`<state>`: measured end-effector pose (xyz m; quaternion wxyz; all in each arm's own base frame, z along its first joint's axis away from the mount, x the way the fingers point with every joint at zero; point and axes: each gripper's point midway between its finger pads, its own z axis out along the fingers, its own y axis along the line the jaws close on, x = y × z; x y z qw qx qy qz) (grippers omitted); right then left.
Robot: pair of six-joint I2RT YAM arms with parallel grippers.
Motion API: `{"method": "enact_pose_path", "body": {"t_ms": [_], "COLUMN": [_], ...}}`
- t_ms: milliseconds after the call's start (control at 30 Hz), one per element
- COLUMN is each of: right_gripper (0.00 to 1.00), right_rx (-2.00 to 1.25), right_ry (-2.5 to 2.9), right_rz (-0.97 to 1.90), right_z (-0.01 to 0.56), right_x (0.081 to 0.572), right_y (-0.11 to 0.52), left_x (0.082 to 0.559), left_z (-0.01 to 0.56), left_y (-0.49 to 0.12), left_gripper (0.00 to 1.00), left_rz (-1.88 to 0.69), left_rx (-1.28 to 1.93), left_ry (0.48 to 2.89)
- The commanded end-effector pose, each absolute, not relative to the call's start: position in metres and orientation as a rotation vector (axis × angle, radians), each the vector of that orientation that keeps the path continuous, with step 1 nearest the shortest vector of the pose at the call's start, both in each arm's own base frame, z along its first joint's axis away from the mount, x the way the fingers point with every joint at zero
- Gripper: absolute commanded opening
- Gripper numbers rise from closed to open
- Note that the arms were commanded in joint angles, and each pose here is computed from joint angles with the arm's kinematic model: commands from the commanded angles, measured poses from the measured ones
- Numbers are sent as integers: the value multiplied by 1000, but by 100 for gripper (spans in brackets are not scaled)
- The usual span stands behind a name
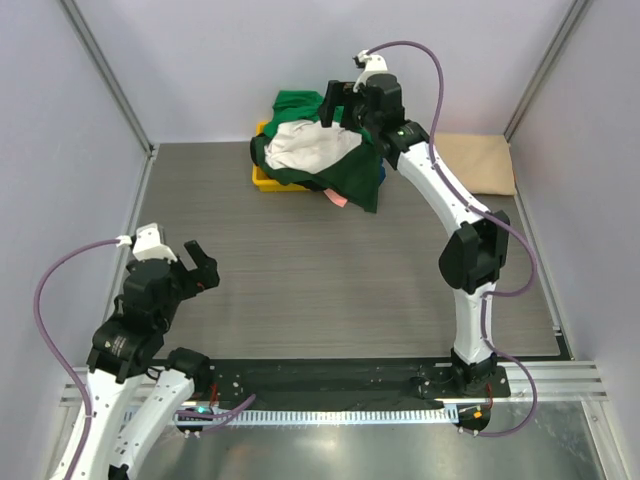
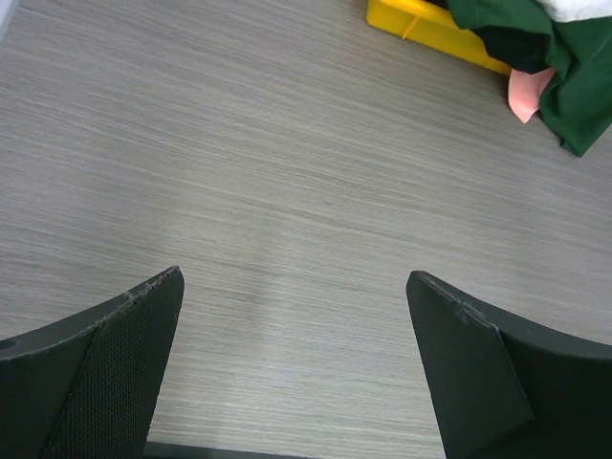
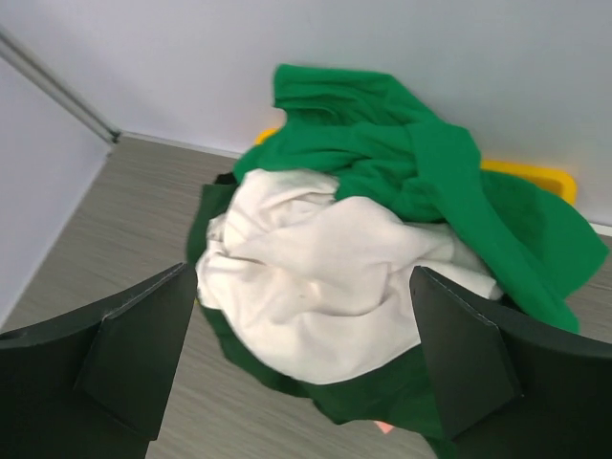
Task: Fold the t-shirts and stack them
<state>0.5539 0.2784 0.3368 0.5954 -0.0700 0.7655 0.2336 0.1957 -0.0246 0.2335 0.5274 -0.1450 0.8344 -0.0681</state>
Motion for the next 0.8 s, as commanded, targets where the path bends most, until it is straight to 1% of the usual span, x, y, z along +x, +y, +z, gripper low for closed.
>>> {"method": "enact_pose_path", "body": {"t_ms": [0,200,233,300,467,633,733,767], "right_gripper": [100,100,100,100,100,100,98,96], "right_rx": [-125,-101,-98,-91,-81,-63,-61,-68], "right_ry": [1697,1667,1678,1667,1681,1678,1689,1696], "right_rz": [444,390,382,382,364,367,395,409], "right_z": [366,365,354,356,333,320,307,303], "right_x": [572,598,607,614,636,650,657,657], "right_y": [257,246,244,242,235,228,227,231], "left_x": [197,200,200,197,192,195,195,195], "left_z": [248,243,244,247,254,251,252,252], "left_y": [-24,-31,-32,-31,-28,-27,-26,-25], "left_gripper": [100,100,100,100,100,100,100,100], "left_rz": [-185,-202,-208,-216,-233,-223,-219,-218], "left_rx": [-339,-303,-299,-299,-307,-311,-319,-320], "left_ry": [1926,1954,1950,1929,1880,1899,1893,1891]}}
